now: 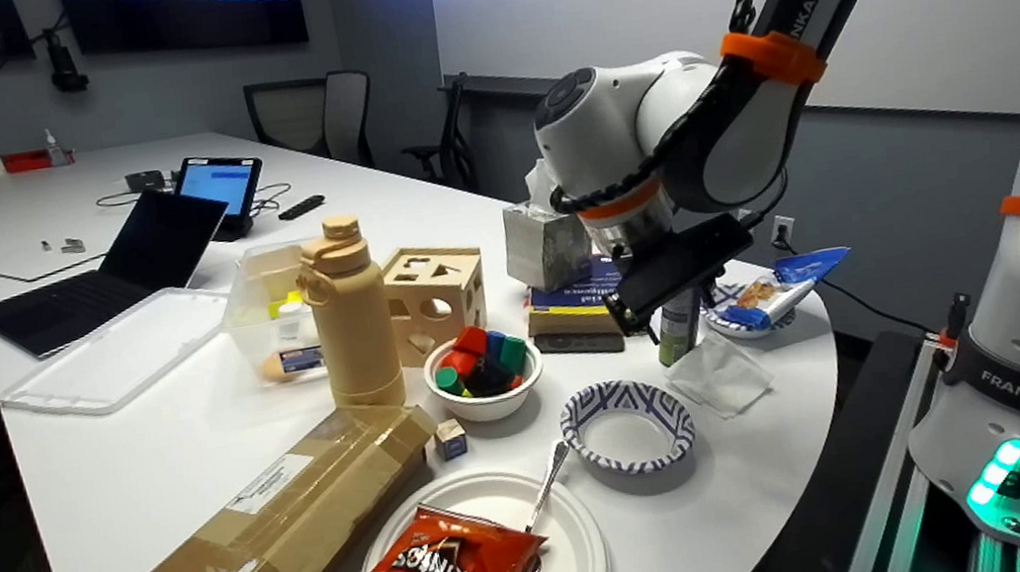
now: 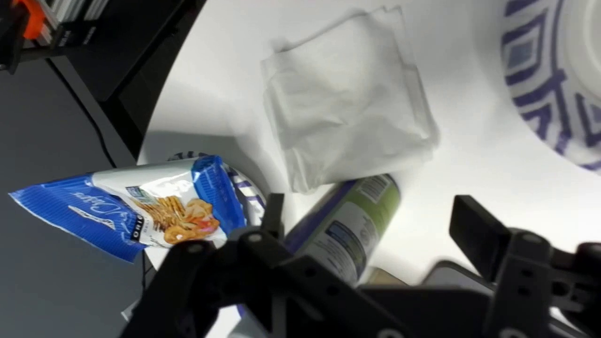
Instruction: Use the paper towel to clean the bowl
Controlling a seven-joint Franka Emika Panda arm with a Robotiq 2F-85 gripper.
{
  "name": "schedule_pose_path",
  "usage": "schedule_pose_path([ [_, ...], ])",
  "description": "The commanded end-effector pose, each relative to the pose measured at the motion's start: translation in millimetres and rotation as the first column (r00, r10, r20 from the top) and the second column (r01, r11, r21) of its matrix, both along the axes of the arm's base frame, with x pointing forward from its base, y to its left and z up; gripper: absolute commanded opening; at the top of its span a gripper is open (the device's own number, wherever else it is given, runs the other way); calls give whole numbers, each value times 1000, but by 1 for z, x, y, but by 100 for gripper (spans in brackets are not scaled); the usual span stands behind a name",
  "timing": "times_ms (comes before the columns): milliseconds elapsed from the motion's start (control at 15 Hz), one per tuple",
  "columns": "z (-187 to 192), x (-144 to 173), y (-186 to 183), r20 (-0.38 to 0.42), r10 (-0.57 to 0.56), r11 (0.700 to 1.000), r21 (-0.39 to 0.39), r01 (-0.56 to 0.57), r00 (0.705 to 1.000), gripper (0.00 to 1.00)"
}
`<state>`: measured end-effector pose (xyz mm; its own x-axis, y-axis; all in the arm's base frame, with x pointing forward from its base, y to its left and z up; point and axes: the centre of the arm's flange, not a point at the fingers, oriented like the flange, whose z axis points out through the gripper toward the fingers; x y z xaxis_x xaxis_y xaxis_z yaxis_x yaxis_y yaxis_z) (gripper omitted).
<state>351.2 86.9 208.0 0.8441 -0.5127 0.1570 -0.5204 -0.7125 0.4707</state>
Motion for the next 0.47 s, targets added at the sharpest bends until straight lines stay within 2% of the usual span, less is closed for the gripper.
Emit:
schedule_pose_path([
  [0,42,-3,3,118,30,993,111,-43,993,100],
  [200,60,1,7,188,43,984,162,-75,981,100],
  [400,70,4,11,225,53,977,192,-98,973,100],
])
